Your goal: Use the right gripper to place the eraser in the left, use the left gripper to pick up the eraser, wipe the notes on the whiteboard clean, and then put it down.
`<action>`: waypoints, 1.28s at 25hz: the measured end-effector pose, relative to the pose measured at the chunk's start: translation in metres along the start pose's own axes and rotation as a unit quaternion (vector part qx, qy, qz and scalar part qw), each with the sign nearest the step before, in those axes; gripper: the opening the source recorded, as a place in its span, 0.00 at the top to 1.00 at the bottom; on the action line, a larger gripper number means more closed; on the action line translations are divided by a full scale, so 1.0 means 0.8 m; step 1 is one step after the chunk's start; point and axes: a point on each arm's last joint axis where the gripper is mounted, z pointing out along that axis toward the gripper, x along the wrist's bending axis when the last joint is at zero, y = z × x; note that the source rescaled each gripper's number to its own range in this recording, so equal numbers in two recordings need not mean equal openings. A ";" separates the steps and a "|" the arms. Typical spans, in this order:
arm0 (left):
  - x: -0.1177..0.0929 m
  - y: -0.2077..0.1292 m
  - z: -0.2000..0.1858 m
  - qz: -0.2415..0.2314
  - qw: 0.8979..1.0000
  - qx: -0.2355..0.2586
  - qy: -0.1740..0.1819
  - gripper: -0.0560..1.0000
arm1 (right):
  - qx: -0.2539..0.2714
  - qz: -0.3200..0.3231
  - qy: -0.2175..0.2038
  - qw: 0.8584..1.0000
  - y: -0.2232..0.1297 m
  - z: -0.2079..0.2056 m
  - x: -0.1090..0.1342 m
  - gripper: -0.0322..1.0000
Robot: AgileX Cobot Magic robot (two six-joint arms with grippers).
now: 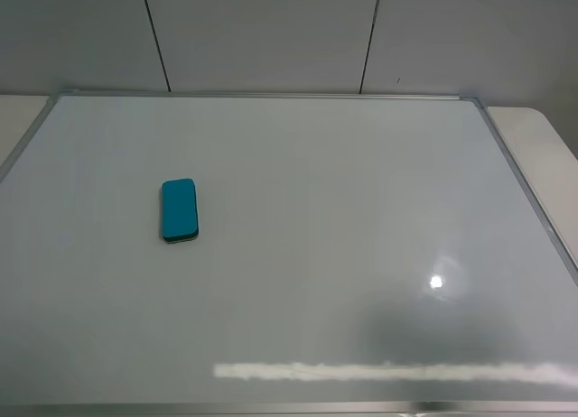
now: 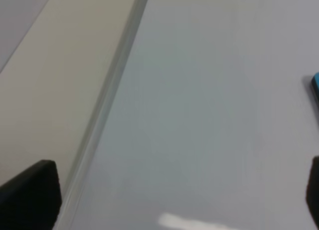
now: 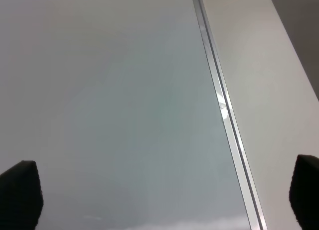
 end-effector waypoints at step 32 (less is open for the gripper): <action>-0.001 0.000 0.000 0.001 1.000 0.002 -0.015 0.00 | 0.000 0.000 0.000 1.000 0.000 0.000 0.000 0.00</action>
